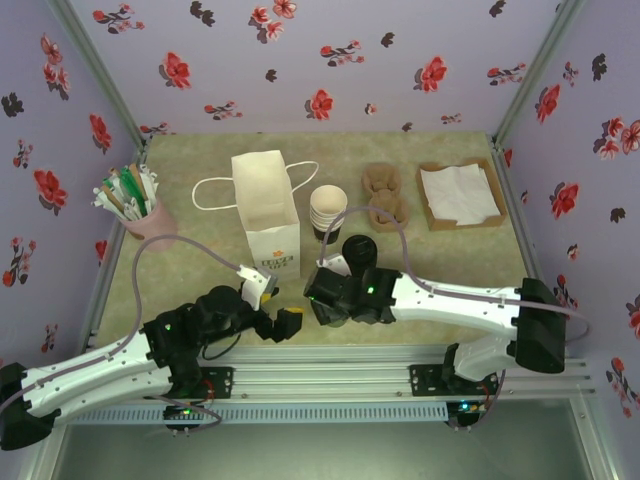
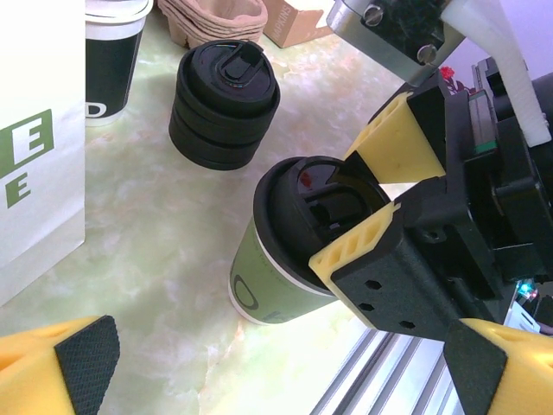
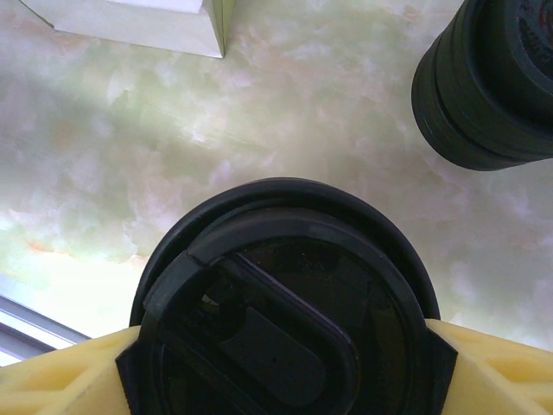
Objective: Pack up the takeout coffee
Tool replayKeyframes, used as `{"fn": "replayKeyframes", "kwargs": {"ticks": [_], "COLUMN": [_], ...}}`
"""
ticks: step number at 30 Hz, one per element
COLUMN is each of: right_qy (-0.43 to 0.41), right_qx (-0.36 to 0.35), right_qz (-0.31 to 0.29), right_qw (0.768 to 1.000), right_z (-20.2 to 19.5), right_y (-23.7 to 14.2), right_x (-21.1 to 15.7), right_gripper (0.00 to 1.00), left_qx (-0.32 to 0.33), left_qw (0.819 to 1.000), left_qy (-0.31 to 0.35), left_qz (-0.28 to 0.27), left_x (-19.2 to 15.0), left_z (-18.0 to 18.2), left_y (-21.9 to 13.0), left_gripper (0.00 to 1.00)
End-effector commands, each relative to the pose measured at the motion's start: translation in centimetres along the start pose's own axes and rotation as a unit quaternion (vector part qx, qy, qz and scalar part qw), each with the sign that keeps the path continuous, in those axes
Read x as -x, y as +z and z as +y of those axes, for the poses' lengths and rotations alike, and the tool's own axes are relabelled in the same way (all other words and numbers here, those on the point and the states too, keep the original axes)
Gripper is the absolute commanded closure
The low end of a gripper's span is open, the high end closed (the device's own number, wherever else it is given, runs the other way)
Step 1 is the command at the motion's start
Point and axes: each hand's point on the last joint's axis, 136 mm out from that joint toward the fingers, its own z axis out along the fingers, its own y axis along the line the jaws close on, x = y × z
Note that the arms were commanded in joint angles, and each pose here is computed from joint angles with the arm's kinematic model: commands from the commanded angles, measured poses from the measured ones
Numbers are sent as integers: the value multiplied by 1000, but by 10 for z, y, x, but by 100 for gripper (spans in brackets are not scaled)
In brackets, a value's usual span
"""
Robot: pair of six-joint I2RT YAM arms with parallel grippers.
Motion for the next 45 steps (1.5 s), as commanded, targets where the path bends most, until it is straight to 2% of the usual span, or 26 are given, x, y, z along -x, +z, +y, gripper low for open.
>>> {"fn": "replayKeyframes", "kwargs": {"ticks": [1,9,18,28,38,45], "right_qy": [-20,-20,-17,-12,-22,-27], "right_qx": [-69,-71,-76,-73,-64,-57], "right_qz": [125,120,72,90,35,22], "right_qw": [989,990,994,993,997,998], "right_z": [-36,-36,-36,-36,-24,-19], "right_y": [28,30,3,15,-19,-23], "right_x": [-72,-71,-39,-53,-7,4], "right_gripper": [24,24,20,20,14,8], "left_qx": [1,1,0,1,11,15], "left_qw": [1000,1000,1000,1000,1000,1000], "left_qy": [-7,-9,-8,-8,-11,-14], "left_qz": [-17,-17,-18,-17,-11,-10], "left_x": [6,6,7,6,9,11], "left_z": [1,1,1,1,3,4], "left_y": [0,1,1,1,3,3], "left_gripper": [0,1,0,0,0,1]}}
